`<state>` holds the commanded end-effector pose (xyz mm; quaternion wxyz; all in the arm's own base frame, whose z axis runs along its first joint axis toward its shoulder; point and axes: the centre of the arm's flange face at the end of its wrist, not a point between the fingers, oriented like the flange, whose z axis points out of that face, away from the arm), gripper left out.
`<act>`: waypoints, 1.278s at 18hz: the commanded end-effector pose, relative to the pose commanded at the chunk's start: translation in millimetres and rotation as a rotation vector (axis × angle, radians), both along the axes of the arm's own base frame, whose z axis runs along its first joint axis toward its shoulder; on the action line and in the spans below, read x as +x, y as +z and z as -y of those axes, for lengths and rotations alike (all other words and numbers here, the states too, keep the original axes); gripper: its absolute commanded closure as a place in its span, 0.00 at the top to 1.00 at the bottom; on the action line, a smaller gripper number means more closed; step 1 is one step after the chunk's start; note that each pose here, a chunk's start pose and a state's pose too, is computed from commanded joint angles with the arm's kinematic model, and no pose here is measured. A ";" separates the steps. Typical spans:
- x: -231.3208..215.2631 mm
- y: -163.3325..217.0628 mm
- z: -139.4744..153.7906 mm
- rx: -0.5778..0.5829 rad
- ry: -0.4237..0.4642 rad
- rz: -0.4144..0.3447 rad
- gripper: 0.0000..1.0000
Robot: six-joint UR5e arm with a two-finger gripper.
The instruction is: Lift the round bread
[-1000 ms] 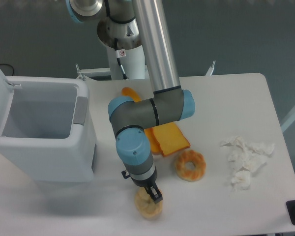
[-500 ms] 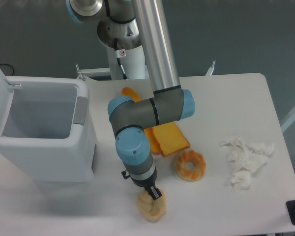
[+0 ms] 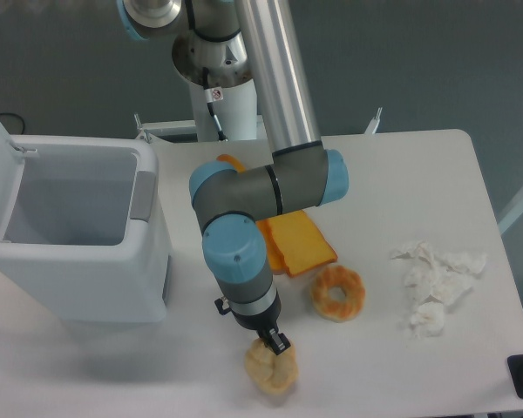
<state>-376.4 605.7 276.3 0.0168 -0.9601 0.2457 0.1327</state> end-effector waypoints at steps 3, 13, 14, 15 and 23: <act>-3.6 43.9 11.3 0.061 0.061 -0.032 0.08; -21.1 153.2 85.3 0.203 0.197 0.084 0.08; -23.0 160.2 94.1 0.208 0.207 0.102 0.08; -24.1 166.3 102.6 0.213 0.215 0.114 0.08; -26.6 181.9 117.3 0.238 0.222 0.128 0.07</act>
